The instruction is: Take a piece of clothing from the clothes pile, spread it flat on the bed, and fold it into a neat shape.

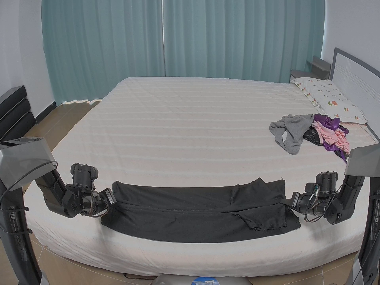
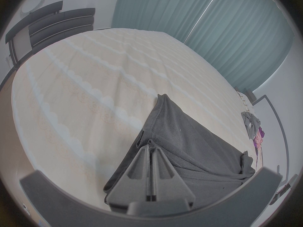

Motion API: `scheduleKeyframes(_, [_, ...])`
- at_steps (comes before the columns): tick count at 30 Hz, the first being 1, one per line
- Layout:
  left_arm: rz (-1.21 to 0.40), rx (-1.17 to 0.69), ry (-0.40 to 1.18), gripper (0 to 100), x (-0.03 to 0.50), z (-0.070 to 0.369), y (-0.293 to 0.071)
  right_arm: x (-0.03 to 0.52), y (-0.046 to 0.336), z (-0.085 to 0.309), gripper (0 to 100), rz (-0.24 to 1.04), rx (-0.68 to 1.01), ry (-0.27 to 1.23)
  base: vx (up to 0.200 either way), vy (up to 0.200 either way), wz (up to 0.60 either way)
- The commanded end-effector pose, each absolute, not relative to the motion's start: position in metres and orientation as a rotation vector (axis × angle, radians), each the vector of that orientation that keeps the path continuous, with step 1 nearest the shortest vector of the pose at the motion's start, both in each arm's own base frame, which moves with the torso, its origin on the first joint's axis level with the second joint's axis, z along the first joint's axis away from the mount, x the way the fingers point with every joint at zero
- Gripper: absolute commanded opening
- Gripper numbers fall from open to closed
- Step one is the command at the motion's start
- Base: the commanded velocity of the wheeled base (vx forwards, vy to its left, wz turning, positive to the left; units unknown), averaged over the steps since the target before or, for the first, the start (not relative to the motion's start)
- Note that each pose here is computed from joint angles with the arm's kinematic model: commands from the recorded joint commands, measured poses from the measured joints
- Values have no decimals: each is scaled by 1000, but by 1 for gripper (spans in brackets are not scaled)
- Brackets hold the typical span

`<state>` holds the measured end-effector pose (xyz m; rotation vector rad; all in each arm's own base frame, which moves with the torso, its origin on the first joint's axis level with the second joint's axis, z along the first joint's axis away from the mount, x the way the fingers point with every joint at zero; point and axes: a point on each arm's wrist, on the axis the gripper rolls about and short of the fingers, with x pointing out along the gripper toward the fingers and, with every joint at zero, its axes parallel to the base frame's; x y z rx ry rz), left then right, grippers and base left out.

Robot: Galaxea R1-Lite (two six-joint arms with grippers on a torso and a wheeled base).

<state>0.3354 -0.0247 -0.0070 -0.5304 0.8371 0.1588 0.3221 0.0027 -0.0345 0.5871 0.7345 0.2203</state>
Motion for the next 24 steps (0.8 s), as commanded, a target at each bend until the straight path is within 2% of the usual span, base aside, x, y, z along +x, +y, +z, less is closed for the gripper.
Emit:
scheduleKeyframes(1, [161,-531,844,0,336,-10,-25,322,3,-39,0,217,589,748,0,0,0])
scheduleKeyframes(2, [162,-530,847,100,335,-10,-25,321,3,-40,100,216,589,754,0,0,0])
scheduleKeyframes(11, [159,-534,832,100,335,-5,-24,321,1,-26,100,221,588,718,0,0,0])
scheduleKeyframes(18, [151,-583,750,100,349,12,-17,327,-9,-12,100,201,614,660,0,0,0])
scheduleKeyframes(21, [176,-677,701,100,382,1,-16,333,-14,-11,100,179,655,643,0,0,0])
scheduleKeyframes(24, [180,-687,701,100,398,-13,-17,335,-15,-11,100,173,672,642,0,0,0])
